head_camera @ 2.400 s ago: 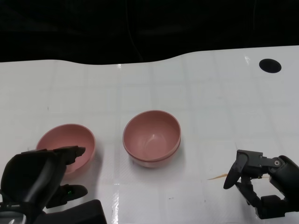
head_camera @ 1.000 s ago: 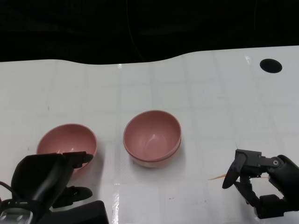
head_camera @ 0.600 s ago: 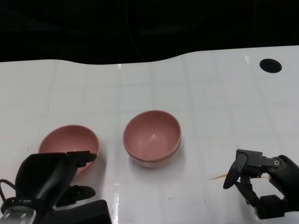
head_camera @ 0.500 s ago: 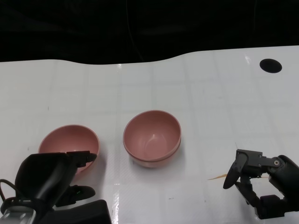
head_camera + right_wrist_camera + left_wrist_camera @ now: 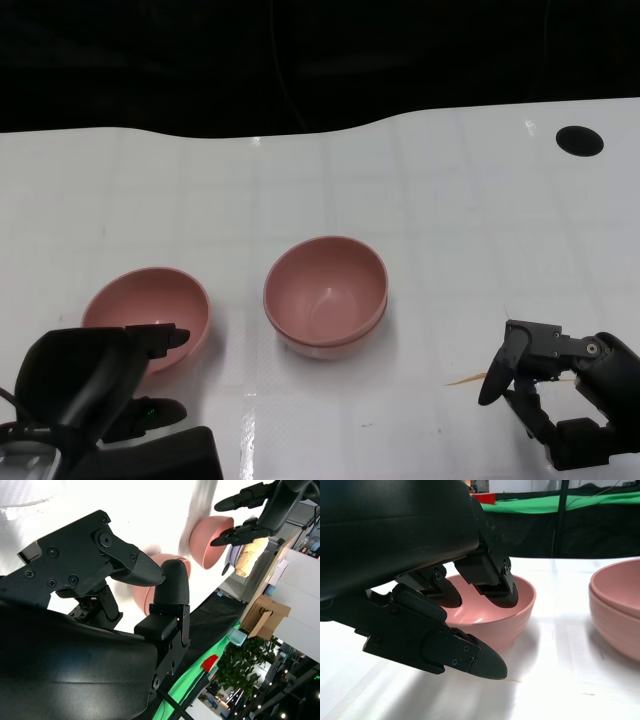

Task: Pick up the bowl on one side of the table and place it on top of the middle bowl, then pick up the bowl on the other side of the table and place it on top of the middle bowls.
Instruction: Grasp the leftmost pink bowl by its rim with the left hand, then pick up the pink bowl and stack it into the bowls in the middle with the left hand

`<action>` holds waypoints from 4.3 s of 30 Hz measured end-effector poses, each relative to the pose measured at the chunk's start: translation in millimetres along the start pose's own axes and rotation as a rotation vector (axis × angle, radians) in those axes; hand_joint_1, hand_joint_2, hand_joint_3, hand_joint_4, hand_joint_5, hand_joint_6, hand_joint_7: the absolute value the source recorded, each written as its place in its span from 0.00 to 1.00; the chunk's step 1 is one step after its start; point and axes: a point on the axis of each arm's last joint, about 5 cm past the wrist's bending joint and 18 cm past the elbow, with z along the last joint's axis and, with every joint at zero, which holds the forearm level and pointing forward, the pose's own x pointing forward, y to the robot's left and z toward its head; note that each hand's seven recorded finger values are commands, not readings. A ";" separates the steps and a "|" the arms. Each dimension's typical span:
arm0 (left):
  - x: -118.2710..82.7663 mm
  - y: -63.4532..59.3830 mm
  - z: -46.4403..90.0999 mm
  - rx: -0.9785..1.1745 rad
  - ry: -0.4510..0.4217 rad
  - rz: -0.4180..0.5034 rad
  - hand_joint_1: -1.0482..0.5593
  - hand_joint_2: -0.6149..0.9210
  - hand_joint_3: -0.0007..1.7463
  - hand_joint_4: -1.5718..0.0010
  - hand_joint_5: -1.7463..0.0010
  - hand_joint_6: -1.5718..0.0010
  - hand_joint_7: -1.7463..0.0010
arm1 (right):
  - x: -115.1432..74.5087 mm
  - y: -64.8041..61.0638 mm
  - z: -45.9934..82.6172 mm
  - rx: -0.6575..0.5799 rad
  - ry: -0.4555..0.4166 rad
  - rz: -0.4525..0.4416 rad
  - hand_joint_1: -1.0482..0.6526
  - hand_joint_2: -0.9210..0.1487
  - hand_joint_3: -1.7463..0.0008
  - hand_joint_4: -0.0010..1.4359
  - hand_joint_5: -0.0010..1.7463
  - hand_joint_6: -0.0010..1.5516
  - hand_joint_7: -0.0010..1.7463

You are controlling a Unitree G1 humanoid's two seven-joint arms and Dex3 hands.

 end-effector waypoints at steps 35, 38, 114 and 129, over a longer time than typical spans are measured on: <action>19.1 -8.1 -6.0 0.011 0.003 -0.034 0.26 0.98 0.00 0.51 1.00 0.48 1.00 | 0.4 -0.1 1.0 -0.006 -0.003 -0.006 0.54 0.30 0.39 0.62 1.00 0.44 0.98; 19.3 -12.0 -7.5 0.009 0.006 -0.047 0.26 0.98 0.00 0.50 0.99 0.48 1.00 | 0.5 -0.1 1.1 -0.007 -0.005 -0.006 0.53 0.31 0.39 0.62 1.00 0.44 0.98; 33.0 42.8 1.2 -0.102 -0.123 -0.017 0.65 0.89 0.33 0.57 0.00 0.67 0.00 | 0.8 -0.2 -0.2 -0.007 -0.006 -0.010 0.54 0.35 0.35 0.62 1.00 0.45 0.98; 34.6 104.3 38.6 -0.061 -0.268 -0.011 0.64 0.80 0.48 0.51 0.00 0.63 0.00 | 1.1 0.0 -0.6 -0.009 -0.002 -0.008 0.53 0.33 0.36 0.63 1.00 0.44 0.98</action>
